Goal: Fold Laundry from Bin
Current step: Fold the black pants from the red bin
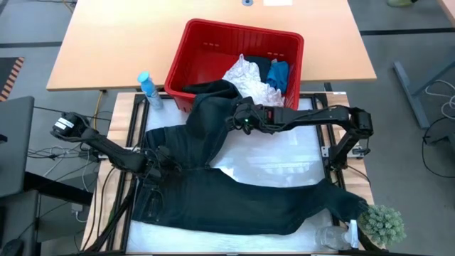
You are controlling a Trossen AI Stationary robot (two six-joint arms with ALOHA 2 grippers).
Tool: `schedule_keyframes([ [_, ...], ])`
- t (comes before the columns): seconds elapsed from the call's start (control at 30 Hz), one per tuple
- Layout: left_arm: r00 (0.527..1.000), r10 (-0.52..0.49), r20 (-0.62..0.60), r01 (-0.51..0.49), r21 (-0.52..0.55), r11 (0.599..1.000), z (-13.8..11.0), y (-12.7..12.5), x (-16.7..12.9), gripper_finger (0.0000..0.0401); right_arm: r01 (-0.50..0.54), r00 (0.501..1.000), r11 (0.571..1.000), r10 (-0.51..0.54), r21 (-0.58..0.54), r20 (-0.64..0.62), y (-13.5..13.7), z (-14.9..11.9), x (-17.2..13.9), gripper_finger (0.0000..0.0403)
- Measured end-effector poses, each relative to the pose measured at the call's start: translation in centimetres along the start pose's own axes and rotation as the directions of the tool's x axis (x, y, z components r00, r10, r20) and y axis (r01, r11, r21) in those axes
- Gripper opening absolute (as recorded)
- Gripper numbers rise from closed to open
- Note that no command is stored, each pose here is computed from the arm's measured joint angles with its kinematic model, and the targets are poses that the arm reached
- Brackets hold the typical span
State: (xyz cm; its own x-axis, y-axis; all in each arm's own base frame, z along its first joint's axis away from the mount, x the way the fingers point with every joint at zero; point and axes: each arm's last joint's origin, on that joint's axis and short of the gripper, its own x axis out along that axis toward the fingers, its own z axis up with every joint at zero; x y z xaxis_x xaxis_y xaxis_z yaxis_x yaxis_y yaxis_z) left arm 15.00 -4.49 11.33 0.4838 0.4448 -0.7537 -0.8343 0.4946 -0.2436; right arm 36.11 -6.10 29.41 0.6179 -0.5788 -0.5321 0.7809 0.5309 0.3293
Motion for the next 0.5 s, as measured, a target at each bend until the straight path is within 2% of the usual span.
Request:
schedule_keyframes([
  [0.13, 1.0, 0.015, 0.002, -0.015, -0.058, 0.998, -0.6, 1.2, 0.6, 0.0219, -0.033, 0.999, 0.999, 0.033, -0.021, 0.012, 0.8, -0.2, -1.9, 0.0011],
  [0.33, 1.0, 0.007, 0.0, -0.007, -0.042, 0.999, -0.7, 1.2, 0.7, 0.0219, -0.03, 0.999, 0.996, 0.031, -0.086, 0.011, 1.3, -0.8, -6.0, 0.0011],
  [0.5, 1.0, 0.003, -0.004, -0.003, -0.046, 0.999, -0.7, 1.2, 0.7, 0.0219, -0.041, 0.999, 0.98, 0.037, -0.193, -0.025, 1.8, -2.4, -9.0, 0.0011],
])
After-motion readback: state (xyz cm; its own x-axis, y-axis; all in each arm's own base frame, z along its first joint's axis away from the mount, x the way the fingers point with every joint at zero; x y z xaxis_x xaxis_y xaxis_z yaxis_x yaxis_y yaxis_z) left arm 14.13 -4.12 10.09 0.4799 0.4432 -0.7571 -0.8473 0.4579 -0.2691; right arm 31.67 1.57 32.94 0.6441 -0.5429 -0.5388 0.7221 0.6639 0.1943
